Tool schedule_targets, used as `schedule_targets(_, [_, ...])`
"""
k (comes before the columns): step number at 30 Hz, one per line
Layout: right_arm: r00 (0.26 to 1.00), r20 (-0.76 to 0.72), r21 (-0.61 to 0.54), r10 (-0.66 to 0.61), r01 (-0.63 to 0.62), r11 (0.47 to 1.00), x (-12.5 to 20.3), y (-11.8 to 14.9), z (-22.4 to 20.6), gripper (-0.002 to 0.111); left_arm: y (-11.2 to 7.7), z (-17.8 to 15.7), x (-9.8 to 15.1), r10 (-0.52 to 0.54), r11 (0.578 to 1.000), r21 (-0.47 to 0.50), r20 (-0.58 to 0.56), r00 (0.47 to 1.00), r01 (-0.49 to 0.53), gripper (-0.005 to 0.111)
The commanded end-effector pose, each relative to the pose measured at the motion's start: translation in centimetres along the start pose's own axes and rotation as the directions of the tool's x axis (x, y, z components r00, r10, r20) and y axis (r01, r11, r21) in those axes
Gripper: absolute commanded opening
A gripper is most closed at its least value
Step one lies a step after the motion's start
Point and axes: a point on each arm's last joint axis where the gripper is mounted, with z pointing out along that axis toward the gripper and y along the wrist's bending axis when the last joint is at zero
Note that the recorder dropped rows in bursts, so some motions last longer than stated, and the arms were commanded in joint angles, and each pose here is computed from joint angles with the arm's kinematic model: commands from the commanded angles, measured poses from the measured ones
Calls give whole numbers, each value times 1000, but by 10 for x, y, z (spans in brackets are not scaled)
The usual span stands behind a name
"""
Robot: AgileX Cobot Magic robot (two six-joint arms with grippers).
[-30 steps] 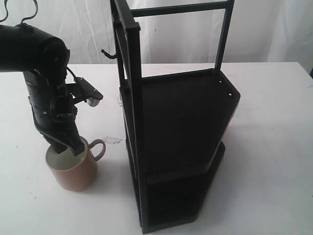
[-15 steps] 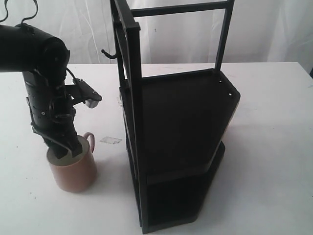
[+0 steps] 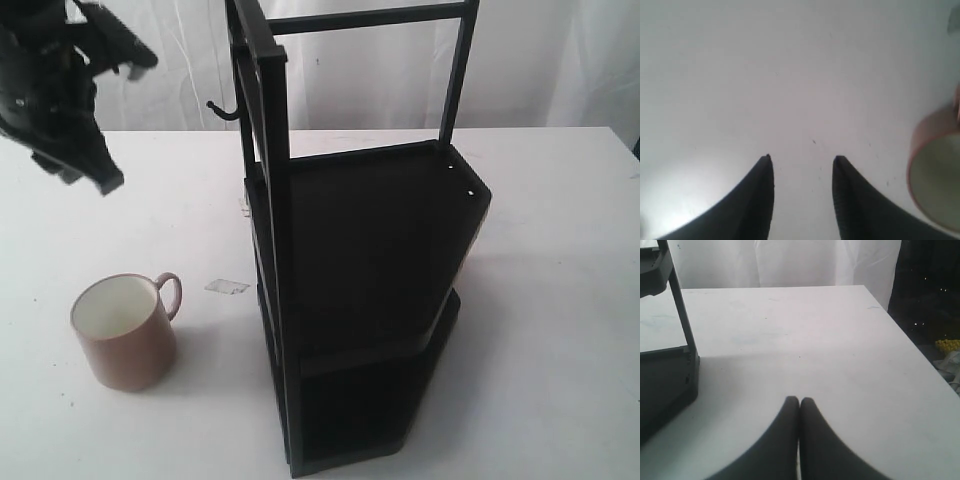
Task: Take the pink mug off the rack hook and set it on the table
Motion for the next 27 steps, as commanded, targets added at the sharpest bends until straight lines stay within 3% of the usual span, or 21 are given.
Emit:
schedule_targets(1, [1000,9,-5,1,-1,1000,0,0,0,0,19,-33,-1,-159,984,-49,207,965,172,26])
schedule_targets(4, [1000,9,-5,1,-1,1000,0,0,0,0,31,-33,3,-287,952,-40,239,928,304,2])
schedule_targets(5, [1000,9,-5,1,-1,1000,0,0,0,0,35,-30,6,-309,944,-45,228,923,327,0])
schedule_targets(12, [1000,9,-5,1,-1,1000,0,0,0,0,58,15,46,-428,897,-101,52,902,431,0])
schedule_targets(16, [1000,9,-5,1,-1,1000,0,0,0,0,64,45,85,-567,819,-135,-45,823,557,0])
schedule_targets(19, [1000,9,-5,1,-1,1000,0,0,0,0,56,61,117,-646,759,-125,-16,764,639,0])
schedule_targets(23, [1000,9,-5,1,-1,1000,0,0,0,0,29,75,155,-674,732,-58,81,734,679,0])
schedule_targets(25, [1000,9,-5,1,-1,1000,0,0,0,0,13,74,170,-662,739,-4,180,727,674,0])
schedule_targets(27, [1000,9,-5,1,-1,1000,0,0,0,0,3,66,175,-688,706,82,317,653,704,0])
